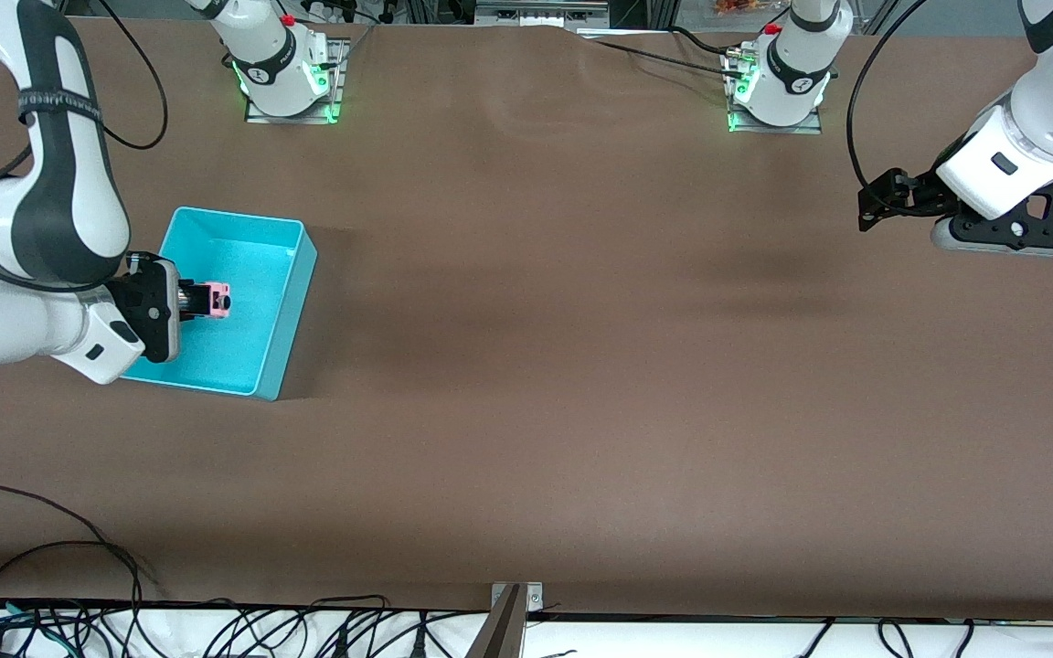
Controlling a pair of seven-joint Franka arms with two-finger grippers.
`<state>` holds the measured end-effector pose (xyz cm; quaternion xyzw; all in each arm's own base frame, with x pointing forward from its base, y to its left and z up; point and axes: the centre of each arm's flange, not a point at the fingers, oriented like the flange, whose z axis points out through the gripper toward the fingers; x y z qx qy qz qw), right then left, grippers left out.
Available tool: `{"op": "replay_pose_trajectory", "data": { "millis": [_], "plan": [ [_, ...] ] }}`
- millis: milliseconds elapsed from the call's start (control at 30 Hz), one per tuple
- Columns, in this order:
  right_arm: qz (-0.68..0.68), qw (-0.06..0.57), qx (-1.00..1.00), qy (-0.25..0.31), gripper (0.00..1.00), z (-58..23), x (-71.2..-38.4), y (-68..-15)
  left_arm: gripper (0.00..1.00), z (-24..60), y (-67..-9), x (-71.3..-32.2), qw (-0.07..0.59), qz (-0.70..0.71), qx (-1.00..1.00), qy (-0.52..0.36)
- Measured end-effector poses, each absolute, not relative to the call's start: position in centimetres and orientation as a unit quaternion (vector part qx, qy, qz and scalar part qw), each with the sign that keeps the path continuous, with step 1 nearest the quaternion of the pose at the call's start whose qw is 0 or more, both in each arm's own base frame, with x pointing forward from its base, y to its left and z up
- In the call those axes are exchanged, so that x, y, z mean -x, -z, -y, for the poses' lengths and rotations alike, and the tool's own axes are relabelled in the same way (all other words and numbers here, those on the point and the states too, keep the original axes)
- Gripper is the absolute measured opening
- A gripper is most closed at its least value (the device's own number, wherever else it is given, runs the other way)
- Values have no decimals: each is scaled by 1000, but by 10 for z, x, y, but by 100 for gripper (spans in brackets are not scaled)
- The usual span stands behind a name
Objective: Wind and store pink jeep toy
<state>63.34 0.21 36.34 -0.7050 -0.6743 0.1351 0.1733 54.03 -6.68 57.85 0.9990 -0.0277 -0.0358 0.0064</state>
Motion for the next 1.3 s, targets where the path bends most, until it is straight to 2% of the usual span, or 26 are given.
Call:
{"op": "replay_pose_trajectory", "data": {
  "millis": [200,568,1002,1102,1135,1302],
  "plan": [
    [675,170,706,-131,51,3,-598,-310,100,67,-579,-540,6,28,-999,36],
    [666,173,714,-133,51,18,-534,-245,100,67,-579,-540,6,28,-999,36],
    [676,177,709,-97,51,44,-504,-207,100,67,-579,-540,6,28,-999,36],
    [672,179,713,-90,59,43,-505,-208,100,67,-579,-540,6,28,-999,36],
    [671,181,714,-87,67,43,-505,-208,100,67,-579,-540,6,28,-999,36],
    [670,177,716,-79,88,42,-511,-215,100,67,-579,-540,6,28,-999,36]
  ]
}}
